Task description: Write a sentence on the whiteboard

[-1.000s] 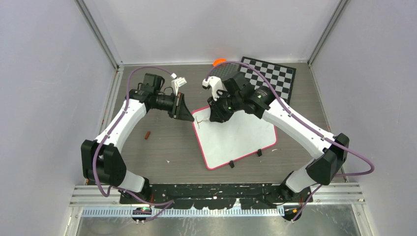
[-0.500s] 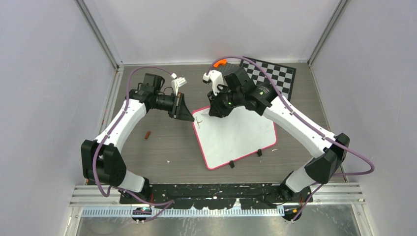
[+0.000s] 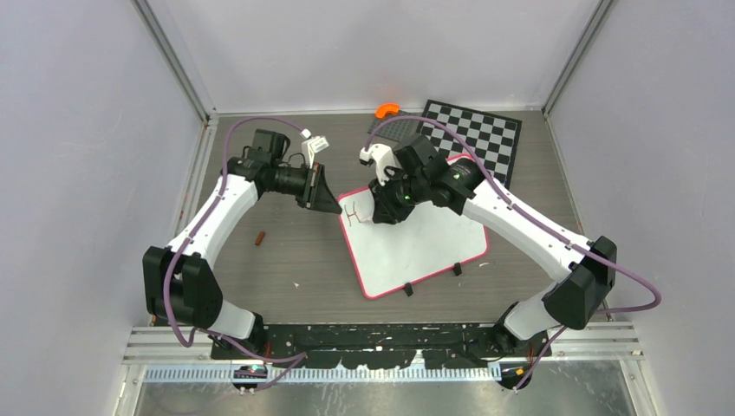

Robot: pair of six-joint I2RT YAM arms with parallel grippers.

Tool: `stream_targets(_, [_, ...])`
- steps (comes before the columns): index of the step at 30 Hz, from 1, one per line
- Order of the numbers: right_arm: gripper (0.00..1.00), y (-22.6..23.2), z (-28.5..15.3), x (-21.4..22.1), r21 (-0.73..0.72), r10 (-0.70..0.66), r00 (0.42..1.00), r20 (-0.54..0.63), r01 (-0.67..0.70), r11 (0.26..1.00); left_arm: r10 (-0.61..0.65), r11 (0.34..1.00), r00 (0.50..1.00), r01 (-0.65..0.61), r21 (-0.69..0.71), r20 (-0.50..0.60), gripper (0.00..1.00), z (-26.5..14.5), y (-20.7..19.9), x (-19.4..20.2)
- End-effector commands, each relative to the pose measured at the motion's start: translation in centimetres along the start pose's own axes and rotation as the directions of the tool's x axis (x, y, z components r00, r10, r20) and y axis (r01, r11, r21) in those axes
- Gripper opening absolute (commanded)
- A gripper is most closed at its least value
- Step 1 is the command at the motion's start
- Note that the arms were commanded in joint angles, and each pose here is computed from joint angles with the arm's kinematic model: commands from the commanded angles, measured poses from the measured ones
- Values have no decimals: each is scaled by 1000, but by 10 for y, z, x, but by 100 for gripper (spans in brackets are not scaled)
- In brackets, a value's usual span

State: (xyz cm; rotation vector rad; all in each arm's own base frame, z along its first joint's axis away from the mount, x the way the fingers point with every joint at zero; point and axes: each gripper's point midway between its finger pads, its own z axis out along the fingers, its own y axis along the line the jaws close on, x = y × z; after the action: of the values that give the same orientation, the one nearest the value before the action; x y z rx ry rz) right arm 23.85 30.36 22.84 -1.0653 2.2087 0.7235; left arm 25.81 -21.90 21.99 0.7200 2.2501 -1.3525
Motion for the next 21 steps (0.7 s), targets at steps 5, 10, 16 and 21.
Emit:
stream_targets(5, [0,6,-18,-23,-5,-20,996,89,21,1000,26,998,999,-27,54,20,0,-2,-16,-4])
stream_targets(10, [0,15,-39,-40,-25,-40,990,136,44,999,28,998,999,-29,60,19,0,-3,-18,-5])
stream_targets(16, [0,-2,-34,-38,40,-24,991,134,18,999,27,998,999,-28,64,20,0,-3,-19,-6])
stream_targets(21, [0,-1,-28,-41,28,-13,991,131,10,1000,32,997,999,-33,63,23,0,-4,-20,-6])
